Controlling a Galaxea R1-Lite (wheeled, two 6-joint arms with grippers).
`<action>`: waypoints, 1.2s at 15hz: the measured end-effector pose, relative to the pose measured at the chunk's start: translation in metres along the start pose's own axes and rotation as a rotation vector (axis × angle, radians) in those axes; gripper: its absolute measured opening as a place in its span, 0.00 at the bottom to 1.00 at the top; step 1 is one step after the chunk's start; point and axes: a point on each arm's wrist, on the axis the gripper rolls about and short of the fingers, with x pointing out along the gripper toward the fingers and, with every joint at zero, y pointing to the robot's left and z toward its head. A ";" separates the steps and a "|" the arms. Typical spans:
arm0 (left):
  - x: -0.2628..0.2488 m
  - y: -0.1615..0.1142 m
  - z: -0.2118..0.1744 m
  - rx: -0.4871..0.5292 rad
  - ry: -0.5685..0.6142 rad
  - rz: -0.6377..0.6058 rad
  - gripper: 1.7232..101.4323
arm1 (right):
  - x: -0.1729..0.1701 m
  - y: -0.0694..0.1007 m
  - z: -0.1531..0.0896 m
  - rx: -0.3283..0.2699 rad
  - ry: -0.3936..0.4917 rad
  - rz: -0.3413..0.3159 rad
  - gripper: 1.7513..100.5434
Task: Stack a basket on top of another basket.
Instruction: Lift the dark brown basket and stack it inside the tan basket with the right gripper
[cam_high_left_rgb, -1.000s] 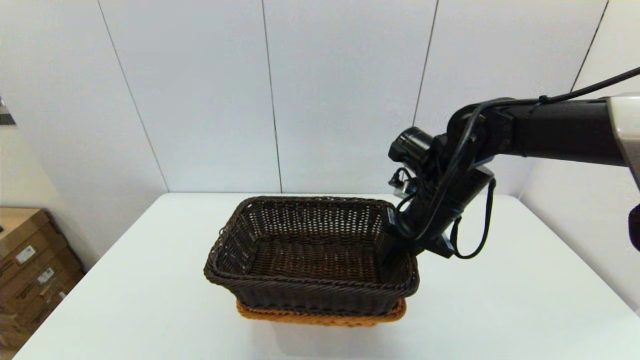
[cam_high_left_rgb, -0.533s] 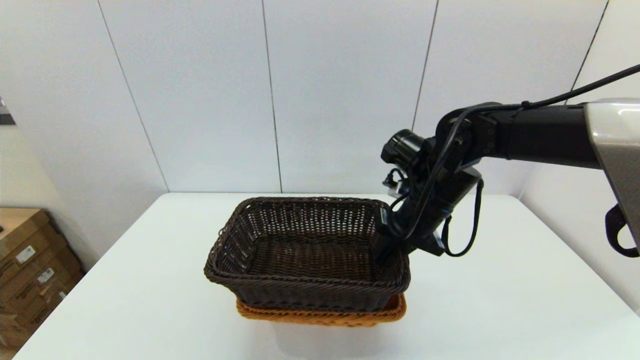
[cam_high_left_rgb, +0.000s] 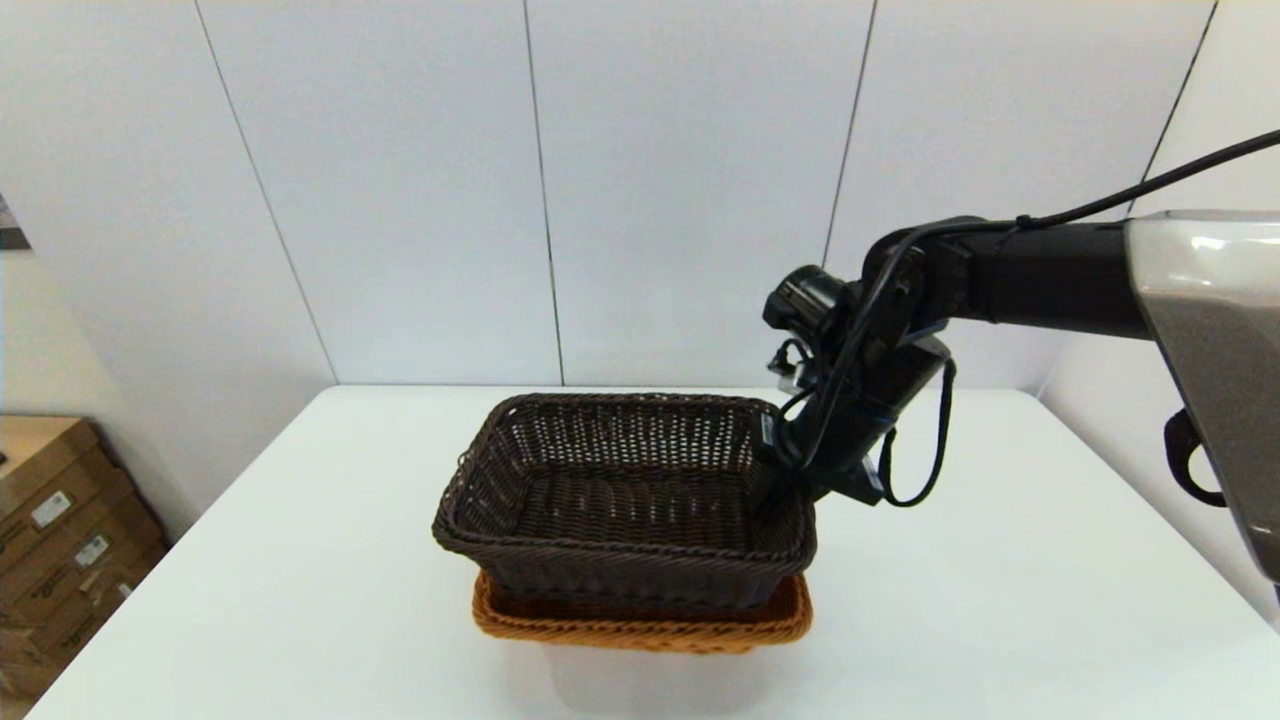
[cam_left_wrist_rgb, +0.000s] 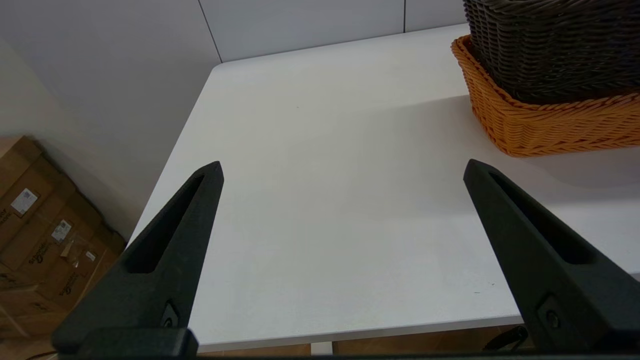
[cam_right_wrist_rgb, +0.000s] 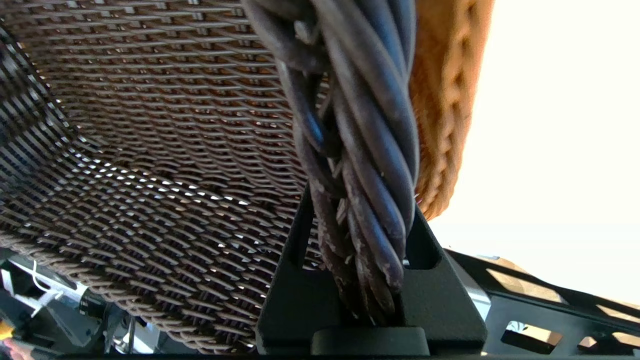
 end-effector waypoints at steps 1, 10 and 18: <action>0.000 0.000 0.000 0.000 0.000 0.000 0.96 | 0.000 -0.001 0.003 0.002 -0.009 0.004 0.14; 0.000 0.000 0.000 0.001 0.000 0.001 0.96 | 0.003 -0.012 0.012 0.010 -0.005 0.002 0.14; 0.000 0.000 0.000 0.001 0.000 0.000 0.96 | 0.010 -0.013 0.009 0.015 0.026 -0.006 0.14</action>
